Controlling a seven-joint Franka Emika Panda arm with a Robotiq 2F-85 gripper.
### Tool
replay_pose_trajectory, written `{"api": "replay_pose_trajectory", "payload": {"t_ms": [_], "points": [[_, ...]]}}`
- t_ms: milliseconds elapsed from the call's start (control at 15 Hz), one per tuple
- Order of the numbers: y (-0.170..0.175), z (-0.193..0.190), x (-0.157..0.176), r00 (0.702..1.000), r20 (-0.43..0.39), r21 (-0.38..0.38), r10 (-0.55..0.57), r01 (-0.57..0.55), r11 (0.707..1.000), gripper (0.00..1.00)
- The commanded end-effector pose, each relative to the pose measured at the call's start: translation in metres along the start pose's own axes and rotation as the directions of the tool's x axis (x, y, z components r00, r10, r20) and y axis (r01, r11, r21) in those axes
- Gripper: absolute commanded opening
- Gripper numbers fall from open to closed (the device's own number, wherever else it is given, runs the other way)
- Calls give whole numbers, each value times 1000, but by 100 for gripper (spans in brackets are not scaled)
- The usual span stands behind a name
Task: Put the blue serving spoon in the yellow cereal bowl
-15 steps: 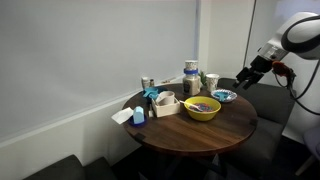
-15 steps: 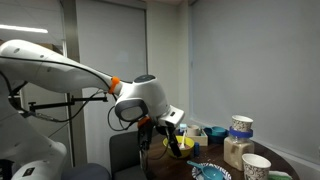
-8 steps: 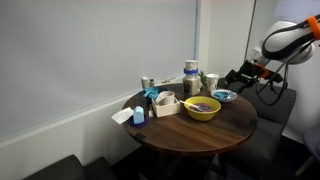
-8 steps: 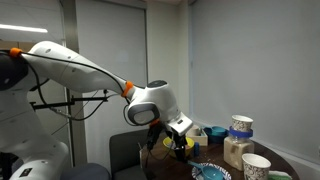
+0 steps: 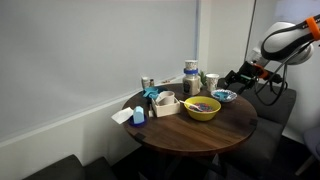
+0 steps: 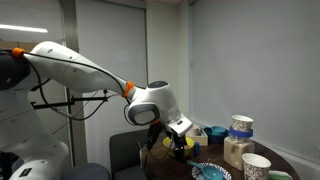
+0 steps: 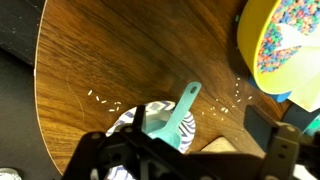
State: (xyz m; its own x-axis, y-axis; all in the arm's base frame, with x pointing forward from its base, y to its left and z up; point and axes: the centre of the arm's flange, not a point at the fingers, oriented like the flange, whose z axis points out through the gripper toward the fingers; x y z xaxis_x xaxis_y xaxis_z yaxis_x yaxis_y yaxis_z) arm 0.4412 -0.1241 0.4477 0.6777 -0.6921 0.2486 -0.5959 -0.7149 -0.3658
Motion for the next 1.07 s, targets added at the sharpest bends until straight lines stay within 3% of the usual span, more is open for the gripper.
{"api": "replay_pose_trajectory", "payload": {"t_ms": [0, 333, 600, 733, 867, 933, 1000], "points": [[-4, 16, 1, 998, 28, 4, 53, -53, 999, 100], [-7, 39, 3, 997, 40, -2, 60, -60, 998, 100], [-11, 50, 11, 992, 5, 13, 127, -127, 992, 100], [-13, 58, 14, 989, 13, 8, 147, -147, 989, 81], [-17, 65, 15, 988, 26, 5, 155, -156, 988, 70], [-19, 68, 16, 986, 27, 8, 163, -163, 987, 52], [-20, 71, 17, 985, 26, 7, 171, -171, 985, 44]]}}
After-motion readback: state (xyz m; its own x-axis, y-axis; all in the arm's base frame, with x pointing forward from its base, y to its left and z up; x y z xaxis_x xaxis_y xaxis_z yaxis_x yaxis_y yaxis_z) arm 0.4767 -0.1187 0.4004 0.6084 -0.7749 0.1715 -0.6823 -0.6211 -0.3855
